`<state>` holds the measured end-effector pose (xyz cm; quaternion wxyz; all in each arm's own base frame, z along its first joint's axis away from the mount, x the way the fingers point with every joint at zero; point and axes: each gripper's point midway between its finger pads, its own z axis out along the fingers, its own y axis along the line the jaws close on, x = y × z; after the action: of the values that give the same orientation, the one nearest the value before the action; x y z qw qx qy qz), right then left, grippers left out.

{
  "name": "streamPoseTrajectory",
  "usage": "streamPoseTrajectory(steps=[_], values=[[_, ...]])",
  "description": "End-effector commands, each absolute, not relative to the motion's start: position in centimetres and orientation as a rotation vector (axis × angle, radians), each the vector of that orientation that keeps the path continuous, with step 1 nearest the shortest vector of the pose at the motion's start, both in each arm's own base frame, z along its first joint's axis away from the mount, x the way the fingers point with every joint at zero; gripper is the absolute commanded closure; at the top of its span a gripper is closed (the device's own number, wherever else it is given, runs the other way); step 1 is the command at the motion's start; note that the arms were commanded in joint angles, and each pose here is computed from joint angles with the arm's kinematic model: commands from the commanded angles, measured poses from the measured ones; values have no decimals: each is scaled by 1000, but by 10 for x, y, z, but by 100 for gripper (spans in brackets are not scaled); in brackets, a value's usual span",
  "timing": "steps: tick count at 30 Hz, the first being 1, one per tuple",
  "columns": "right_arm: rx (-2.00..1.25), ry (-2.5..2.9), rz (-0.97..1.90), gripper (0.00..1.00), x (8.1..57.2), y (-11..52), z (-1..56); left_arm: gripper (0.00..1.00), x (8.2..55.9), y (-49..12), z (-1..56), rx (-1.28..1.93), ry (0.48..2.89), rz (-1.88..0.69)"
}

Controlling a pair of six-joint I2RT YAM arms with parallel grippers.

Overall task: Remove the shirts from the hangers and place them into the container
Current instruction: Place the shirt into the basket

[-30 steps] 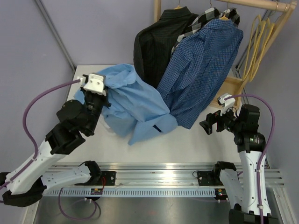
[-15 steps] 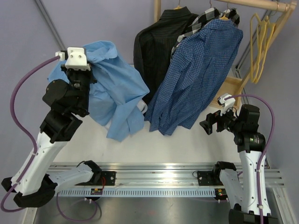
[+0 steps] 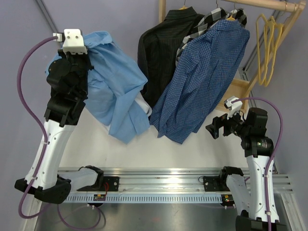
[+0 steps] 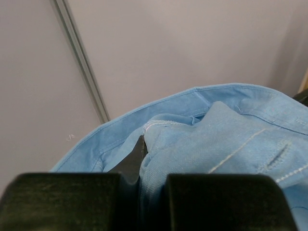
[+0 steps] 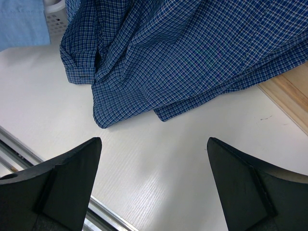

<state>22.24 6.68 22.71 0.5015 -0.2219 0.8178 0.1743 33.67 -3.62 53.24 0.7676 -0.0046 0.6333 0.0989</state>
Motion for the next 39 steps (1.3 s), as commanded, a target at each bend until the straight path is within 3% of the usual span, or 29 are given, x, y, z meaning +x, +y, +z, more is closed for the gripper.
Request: streamPoseTrajectory(steps=[1,9,15,24,32,39], values=[[-544,1953,395,0,226,64,231,100,340,-22,570,-76,1276,152],[-542,1956,392,1,227,64,231,100,337,6,657,-244,1067,90],[-544,1951,386,1,226,63,232,100,359,2,658,-239,1085,102],[-546,1947,387,0,225,64,233,100,421,-7,493,-222,1418,17],[-546,1946,387,1,226,64,233,100,416,-24,343,-228,1698,-153],[-549,1948,393,1,226,64,233,100,411,-58,194,-233,2110,-384]])
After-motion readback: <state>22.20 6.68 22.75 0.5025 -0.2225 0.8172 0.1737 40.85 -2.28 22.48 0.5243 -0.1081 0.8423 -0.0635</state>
